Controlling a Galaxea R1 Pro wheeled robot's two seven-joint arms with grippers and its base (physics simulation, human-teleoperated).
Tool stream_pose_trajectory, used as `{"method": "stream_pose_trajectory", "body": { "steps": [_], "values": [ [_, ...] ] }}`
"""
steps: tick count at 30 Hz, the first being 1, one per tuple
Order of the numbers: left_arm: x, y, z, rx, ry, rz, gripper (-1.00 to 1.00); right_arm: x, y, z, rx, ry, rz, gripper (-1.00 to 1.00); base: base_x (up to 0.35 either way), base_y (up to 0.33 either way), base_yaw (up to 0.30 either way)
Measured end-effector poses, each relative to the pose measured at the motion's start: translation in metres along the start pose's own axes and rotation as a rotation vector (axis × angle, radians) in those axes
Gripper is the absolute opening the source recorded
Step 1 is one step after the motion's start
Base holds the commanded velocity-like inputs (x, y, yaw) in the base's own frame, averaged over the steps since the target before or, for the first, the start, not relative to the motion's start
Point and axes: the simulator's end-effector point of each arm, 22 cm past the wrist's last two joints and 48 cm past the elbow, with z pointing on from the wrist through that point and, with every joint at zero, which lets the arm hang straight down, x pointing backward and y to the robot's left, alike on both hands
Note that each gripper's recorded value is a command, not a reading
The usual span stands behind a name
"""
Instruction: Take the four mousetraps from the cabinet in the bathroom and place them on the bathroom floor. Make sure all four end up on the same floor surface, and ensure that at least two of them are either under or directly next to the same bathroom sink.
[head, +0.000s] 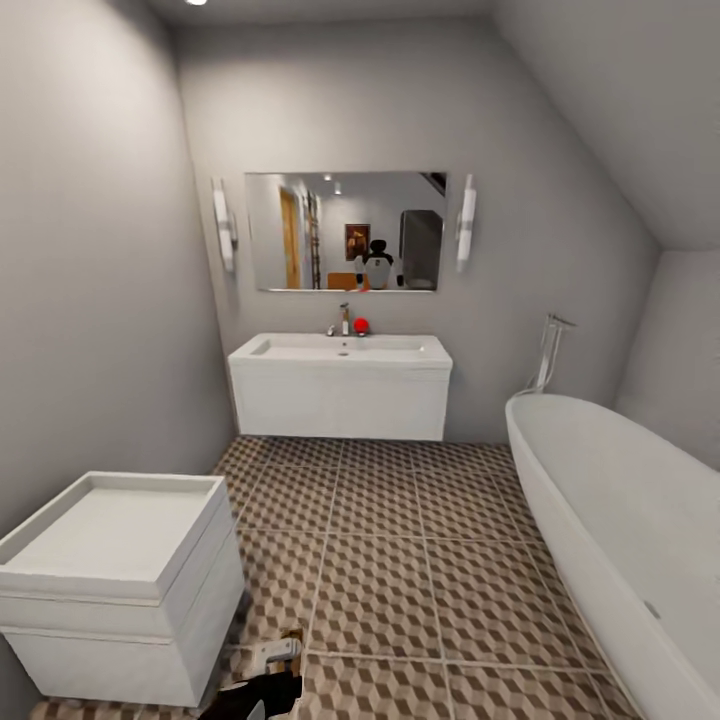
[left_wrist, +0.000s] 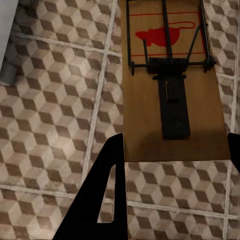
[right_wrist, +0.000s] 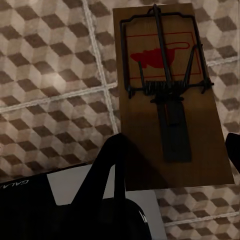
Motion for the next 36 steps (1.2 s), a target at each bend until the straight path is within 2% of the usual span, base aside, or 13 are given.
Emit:
{"method": "stream_pose_trajectory", "body": {
  "steps": [11, 36],
  "values": [
    [-0.0001, 0.0005, 0.0000, -0.001, 0.000, 0.000, -1.00, 0.0000, -0.0005, 0.0000, 0.001, 0.000, -0.001, -1.00, 0.325, 0.000, -0.254],
    [-0.0021, 0.0008, -0.0001, 0.001, -0.004, -0.004, -1.00, 0.0002, -0.0028, 0.0000, 0.013, 0.001, -0.015, -1.00, 0.325, 0.000, -0.010]
  ]
}}
